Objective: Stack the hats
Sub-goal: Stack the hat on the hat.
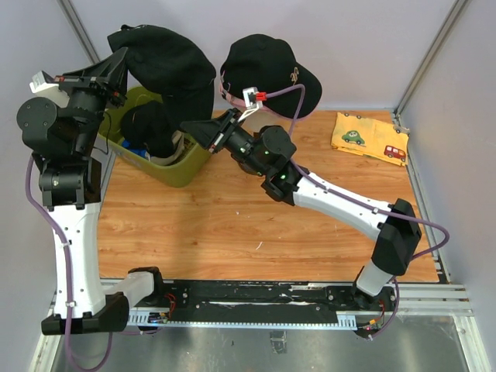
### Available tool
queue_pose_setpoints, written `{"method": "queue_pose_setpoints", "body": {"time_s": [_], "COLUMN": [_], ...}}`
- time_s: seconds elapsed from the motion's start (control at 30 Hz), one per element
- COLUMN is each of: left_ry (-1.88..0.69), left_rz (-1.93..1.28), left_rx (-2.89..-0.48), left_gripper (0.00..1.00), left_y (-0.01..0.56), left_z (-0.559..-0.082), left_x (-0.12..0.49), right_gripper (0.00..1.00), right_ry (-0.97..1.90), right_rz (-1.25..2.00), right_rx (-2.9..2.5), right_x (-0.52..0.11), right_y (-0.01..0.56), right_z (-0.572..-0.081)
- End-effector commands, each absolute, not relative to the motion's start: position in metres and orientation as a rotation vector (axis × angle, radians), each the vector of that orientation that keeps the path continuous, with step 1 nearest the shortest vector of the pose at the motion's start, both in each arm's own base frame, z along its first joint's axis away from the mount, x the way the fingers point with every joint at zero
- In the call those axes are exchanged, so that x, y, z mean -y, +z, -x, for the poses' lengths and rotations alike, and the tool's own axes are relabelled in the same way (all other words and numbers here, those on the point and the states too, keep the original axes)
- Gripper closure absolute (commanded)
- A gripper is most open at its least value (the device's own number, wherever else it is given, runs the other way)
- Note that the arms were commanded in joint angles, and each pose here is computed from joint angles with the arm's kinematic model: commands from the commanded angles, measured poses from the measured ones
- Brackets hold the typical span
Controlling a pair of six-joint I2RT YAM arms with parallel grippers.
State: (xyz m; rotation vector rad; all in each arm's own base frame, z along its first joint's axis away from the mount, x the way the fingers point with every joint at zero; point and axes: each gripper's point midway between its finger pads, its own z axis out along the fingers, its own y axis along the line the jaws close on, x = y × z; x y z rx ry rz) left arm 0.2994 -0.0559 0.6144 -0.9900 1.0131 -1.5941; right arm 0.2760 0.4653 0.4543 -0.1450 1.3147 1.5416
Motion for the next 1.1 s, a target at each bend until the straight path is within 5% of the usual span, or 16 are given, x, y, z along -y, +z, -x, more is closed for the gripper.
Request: {"method": "queue_pose_setpoints", "body": {"time_s": [0.0,0.37,1.07], "left_ry": [-1.625,-1.622,-1.690], "left_rz": [0.916,0.864,0.670], "left_rx": [-0.948,-0.968,-1.088], "left_gripper": [1.00,0.99,0.99], "left_y": [0.634,0.636,0.636], "left_z": [-0.276,-0.277,-0.333], "left_x": [0.056,0.061,0.116], "right_gripper": [0.86,0.99,0.99], "right_ry": [1.522,1.467,1.677], "right_rz": [0.123,0.082,-0.098], "right_rx": [-1.221,-1.220,-1.154], "right_x": [-0.430,-0.387,-0.292], "right_y": [0.496,0.524,0.583], "right_z": [-0.276,-0.282,-0.342]}}
